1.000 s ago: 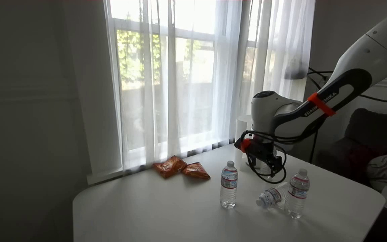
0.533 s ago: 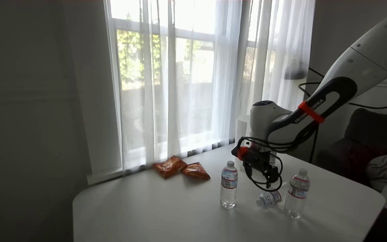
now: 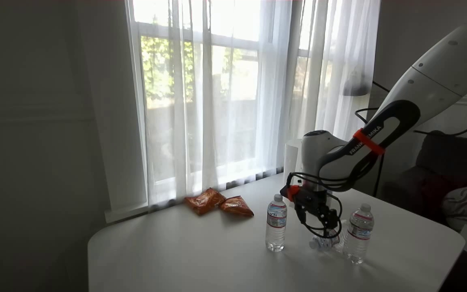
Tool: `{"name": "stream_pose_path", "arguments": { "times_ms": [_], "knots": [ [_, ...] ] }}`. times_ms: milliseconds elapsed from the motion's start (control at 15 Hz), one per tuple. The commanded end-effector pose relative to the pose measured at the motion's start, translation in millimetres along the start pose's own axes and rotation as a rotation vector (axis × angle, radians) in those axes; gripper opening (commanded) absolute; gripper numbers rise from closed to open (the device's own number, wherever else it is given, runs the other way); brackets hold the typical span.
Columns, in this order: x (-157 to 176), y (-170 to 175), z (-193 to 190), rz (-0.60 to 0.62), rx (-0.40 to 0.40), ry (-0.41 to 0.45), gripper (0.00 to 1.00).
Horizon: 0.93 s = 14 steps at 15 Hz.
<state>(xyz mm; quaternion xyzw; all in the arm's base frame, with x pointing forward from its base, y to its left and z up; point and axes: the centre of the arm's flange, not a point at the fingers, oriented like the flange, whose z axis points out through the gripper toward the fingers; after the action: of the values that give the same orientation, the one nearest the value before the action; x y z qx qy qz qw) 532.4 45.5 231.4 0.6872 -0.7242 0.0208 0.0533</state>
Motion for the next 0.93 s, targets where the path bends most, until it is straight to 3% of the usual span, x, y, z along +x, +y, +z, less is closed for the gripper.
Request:
{"name": "stream_pose_path", "arguments": {
  "times_ms": [0,200,333,867],
  "knots": [
    [-0.5,4.4,7.7,-0.005,-0.020,-0.021,1.00],
    [-0.3,4.6,12.7,-0.002,-0.029,-0.024,0.98],
    [-0.2,3.8,13.8,0.001,-0.030,-0.027,0.73],
    [7.1,0.1,12.6,0.018,-0.022,-0.034,0.19]
  ]
}}
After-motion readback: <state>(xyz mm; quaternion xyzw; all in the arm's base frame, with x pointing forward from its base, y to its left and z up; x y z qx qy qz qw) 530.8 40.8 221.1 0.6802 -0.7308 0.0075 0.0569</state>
